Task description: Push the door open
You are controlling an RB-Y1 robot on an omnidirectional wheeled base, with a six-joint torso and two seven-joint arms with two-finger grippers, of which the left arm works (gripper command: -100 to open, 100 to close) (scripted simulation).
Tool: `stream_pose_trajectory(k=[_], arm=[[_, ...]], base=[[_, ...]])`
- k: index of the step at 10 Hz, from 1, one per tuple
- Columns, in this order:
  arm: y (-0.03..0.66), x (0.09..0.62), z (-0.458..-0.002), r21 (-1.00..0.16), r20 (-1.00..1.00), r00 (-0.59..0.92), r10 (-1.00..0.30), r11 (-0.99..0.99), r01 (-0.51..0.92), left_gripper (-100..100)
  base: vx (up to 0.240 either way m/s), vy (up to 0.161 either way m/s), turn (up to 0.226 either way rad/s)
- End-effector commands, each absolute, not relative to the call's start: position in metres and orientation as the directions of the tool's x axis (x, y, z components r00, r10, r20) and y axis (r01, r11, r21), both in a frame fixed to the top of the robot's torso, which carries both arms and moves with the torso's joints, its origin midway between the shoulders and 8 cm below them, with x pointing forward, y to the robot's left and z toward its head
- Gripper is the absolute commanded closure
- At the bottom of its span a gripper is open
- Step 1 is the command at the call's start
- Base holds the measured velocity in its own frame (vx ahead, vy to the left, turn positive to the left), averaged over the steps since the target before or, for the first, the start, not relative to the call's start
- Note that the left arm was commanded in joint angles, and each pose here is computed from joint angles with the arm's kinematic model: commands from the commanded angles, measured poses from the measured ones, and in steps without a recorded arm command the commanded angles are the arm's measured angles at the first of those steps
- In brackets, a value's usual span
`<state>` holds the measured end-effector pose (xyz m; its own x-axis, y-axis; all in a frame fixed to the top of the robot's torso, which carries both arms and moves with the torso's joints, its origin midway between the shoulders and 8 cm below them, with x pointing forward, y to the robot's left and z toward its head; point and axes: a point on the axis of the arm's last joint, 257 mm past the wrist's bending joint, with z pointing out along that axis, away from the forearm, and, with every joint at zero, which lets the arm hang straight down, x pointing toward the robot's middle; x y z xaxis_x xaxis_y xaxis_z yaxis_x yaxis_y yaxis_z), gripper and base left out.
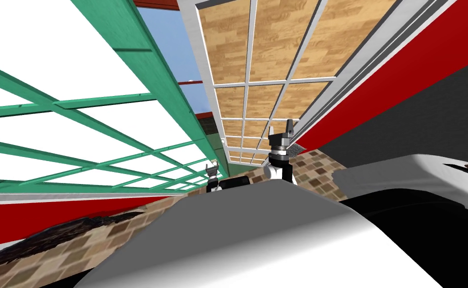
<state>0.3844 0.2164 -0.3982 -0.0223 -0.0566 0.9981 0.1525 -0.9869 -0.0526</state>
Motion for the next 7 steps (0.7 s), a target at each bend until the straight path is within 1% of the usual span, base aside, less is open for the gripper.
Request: stream_pose_trajectory(k=[1, 3, 7], arm=[[0.245, 0.38, -0.398, -0.077, 0.996, -0.024, -0.083, -0.976, 0.201, 100], [0.255, 0.381, -0.398, -0.082, 0.996, -0.023, -0.09, -0.971, 0.224, 100], [0.255, 0.381, -0.398, -0.082, 0.996, -0.023, -0.09, -0.971, 0.224, 100]], base=[[0.003, 0.012, -0.064], [0.005, 0.028, -0.067], [0.0, 0.002, -0.008]])
